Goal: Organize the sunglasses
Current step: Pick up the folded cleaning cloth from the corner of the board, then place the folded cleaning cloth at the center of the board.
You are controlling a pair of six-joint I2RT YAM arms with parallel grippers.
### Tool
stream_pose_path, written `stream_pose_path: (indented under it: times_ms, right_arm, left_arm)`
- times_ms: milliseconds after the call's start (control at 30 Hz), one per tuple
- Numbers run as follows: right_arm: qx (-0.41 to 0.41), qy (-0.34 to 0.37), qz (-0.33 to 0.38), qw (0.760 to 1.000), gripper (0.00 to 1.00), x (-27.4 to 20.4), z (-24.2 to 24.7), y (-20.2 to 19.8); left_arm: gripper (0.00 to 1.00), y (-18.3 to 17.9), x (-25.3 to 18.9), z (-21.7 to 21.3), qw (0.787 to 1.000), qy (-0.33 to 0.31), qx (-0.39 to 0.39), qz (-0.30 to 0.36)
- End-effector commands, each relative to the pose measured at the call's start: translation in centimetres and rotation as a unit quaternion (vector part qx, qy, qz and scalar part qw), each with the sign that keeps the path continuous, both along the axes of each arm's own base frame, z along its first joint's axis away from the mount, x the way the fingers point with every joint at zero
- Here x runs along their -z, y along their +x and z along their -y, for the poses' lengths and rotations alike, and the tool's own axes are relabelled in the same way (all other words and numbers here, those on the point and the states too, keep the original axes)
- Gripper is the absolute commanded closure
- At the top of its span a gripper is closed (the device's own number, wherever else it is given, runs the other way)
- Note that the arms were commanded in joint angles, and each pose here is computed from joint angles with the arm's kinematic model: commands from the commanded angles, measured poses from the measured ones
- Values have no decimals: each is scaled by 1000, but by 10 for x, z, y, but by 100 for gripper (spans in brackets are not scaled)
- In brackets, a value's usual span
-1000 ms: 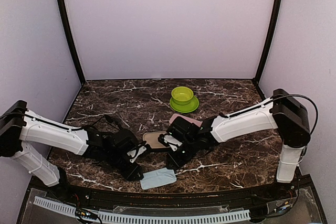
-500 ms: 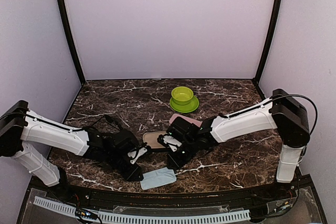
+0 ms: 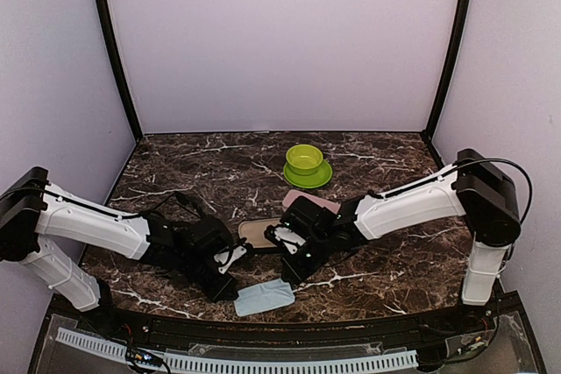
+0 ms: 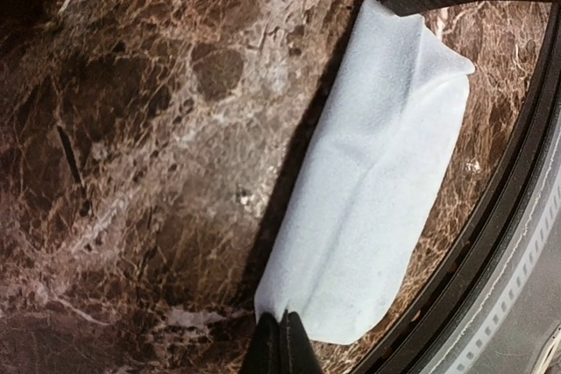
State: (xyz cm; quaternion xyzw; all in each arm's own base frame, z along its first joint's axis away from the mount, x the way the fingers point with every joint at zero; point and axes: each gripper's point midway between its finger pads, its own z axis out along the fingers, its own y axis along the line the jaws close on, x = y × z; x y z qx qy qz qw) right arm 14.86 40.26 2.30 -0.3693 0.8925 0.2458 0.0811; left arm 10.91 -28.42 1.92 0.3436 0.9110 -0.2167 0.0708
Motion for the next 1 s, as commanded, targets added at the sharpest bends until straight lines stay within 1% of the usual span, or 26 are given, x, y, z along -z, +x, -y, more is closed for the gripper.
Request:
stream_pose_path:
  times_ms: [0,233,400,567,700,733,833,967]
  right_arm:
    - [-5,40,28,999,100,-28,-5,8]
    - [-21,57,67,996,100,-59,3,17]
    - [-24,55,99,993,100,-77,14,24]
    - [-21,49,120,991,100,-85,28,30]
    - [-13,34,124,992,100,-79,38,35]
    - [-7,46,134,990,100,-91,39,38]
    - [3,47,139,989,100,-94,42,43]
    - [23,50,144,988,100,-97,41,54]
  left_arm:
    - [100,9,-17,7,1000,-9,1,19]
    - [100,25,-46,17,997,-17,32,73]
    - [100,36,-57,22,993,-6,49,104]
    - [100,46,-65,25,990,-6,52,128]
    - [100,55,-75,23,988,-9,52,145]
    - [100,59,-77,22,988,-11,49,148]
    - [100,69,-82,17,987,-9,40,154]
    - [100,85,-97,18,986,-27,29,164]
